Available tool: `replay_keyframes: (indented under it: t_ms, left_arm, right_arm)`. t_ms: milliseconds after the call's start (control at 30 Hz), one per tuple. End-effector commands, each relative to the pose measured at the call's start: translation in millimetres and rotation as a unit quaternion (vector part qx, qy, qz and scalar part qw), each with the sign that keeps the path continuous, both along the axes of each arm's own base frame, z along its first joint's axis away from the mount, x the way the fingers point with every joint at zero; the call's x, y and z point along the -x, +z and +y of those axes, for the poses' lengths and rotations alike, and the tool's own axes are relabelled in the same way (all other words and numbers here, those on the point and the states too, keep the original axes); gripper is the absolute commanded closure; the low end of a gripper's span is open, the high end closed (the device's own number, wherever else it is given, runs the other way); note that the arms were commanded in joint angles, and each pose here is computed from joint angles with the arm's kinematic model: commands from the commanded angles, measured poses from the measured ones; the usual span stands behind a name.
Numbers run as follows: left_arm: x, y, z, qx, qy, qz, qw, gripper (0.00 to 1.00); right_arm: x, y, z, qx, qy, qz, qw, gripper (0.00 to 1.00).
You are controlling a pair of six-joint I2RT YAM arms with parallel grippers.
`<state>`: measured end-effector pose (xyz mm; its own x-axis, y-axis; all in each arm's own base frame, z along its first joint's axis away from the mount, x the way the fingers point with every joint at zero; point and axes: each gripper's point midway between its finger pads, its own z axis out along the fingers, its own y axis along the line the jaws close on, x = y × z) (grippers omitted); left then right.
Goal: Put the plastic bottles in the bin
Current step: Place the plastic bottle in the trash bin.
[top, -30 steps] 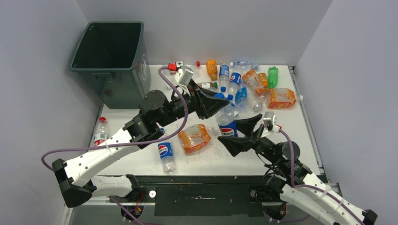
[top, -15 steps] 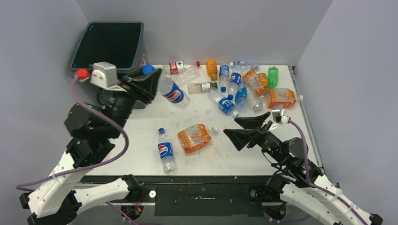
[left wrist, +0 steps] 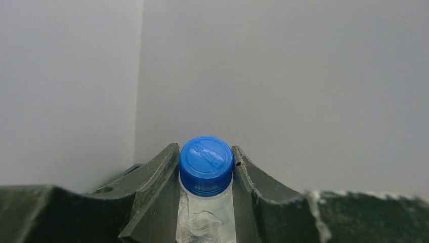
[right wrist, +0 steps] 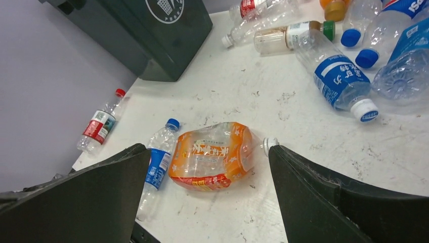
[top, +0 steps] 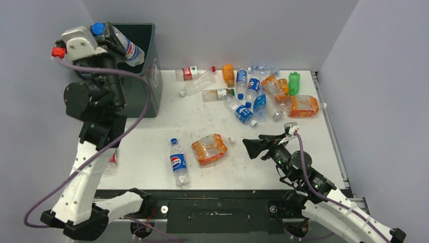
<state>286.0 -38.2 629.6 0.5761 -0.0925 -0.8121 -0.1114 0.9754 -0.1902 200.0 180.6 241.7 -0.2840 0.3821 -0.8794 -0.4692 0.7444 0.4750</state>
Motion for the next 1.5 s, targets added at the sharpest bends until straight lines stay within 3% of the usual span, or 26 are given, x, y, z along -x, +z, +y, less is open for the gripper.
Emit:
replay_keyframes:
  t_ms: [0,100,267,567,633,733,833,933,1067,1200,1300,1467]
  left_arm:
    - [-48.8,-13.0,22.1,0.072,-0.006,0.004,0.997,1.0]
    - [-61.4,-11.9,41.7,0.102,0.013,-0.027,0.994,1.0]
    - [-86.6,-10.4,45.7,0.076,0.047,-0.033,0.995,1.0]
    - [-154.7,-77.6,76.4,0.048,0.166,0.075,0.982,1.0]
    - [-159.3,-83.3,78.1,0.051,0.168,0.078,0.981,0.85]
    - [-155.8,-79.7,71.4,0.05,0.152,0.069,0.985,0.49]
    - [-137.4,-61.2,65.0,0.055,0.138,0.047,0.988,0.3]
    - [-110.2,-38.1,45.3,0.054,0.101,0.022,0.993,0.1]
    - [-75.5,-22.2,-1.9,0.034,0.016,0.014,0.999,0.04]
    - [-54.1,-36.8,-79.6,-0.021,-0.119,0.075,0.99,0.05]
    - [-33.3,-85.2,-151.7,-0.091,-0.235,0.159,0.955,0.05]
    - [-2.0,-206.2,-204.9,-0.147,-0.339,0.297,0.881,0.04]
  right_arm:
    - [0.5,12.8,11.4,-0.046,0.015,0.002,0.999,0.1]
    - [4.2,10.9,16.2,-0.061,0.03,0.006,0.998,0.1]
    - [5.9,-12.6,20.8,-0.052,0.039,0.031,0.997,0.1]
    - [0.3,-40.4,6.6,-0.014,-0.003,0.066,0.998,0.1]
    - [-0.3,-39.1,3.5,-0.011,-0.01,0.063,0.998,0.1]
    - [-4.1,-31.2,-2.7,-0.007,-0.028,0.057,0.998,0.1]
    - [-10.0,-24.3,-9.2,0.001,-0.052,0.057,0.997,0.1]
    - [-17.2,-18.9,-17.3,0.011,-0.083,0.06,0.995,0.1]
    - [-29.3,-14.0,-27.2,0.023,-0.131,0.069,0.989,0.1]
    - [-46.6,-5.0,-41.5,0.025,-0.204,0.078,0.975,0.1]
    - [-63.0,3.3,-55.4,0.006,-0.277,0.079,0.958,0.1]
    - [-97.3,10.0,-80.7,-0.047,-0.366,0.08,0.926,0.1]
